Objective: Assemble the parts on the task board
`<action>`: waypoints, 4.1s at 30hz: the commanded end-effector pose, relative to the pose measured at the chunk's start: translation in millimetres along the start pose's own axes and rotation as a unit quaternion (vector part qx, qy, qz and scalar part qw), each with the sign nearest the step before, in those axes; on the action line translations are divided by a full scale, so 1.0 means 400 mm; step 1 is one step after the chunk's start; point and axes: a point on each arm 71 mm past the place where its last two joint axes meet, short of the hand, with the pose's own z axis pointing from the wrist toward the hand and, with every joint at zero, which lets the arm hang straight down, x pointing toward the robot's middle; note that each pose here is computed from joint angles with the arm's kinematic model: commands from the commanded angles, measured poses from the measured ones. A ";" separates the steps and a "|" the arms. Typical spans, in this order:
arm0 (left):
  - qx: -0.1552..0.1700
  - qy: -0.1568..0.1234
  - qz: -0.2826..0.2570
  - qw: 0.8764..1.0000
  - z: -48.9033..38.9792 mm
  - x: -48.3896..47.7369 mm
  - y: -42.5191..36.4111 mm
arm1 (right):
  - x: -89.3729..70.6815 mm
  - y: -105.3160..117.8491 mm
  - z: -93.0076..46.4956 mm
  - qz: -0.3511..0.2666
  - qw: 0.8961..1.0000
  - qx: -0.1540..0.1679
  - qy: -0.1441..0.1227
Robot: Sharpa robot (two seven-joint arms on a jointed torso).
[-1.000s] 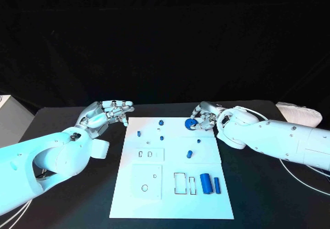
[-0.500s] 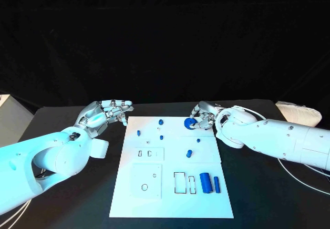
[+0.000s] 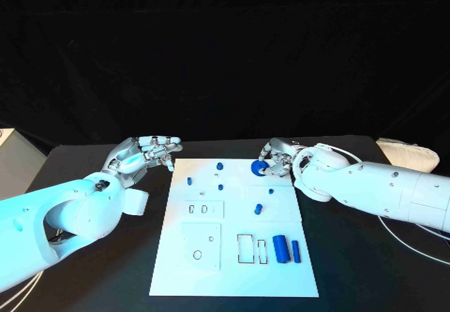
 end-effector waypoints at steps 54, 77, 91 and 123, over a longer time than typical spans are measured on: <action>0.000 0.016 -0.005 1.000 0.007 0.015 0.000 | 0.100 0.326 0.005 -0.062 0.985 -0.145 -0.071; -0.005 0.017 -0.005 1.000 0.007 0.010 0.002 | 0.122 0.317 0.013 -0.075 0.987 -0.131 -0.056; -0.006 0.016 -0.004 1.000 0.006 0.008 0.003 | 0.125 0.313 0.018 -0.078 0.988 -0.121 -0.058; -0.007 0.015 -0.002 1.000 0.006 0.005 0.003 | 0.133 0.300 0.020 -0.059 0.991 -0.116 -0.025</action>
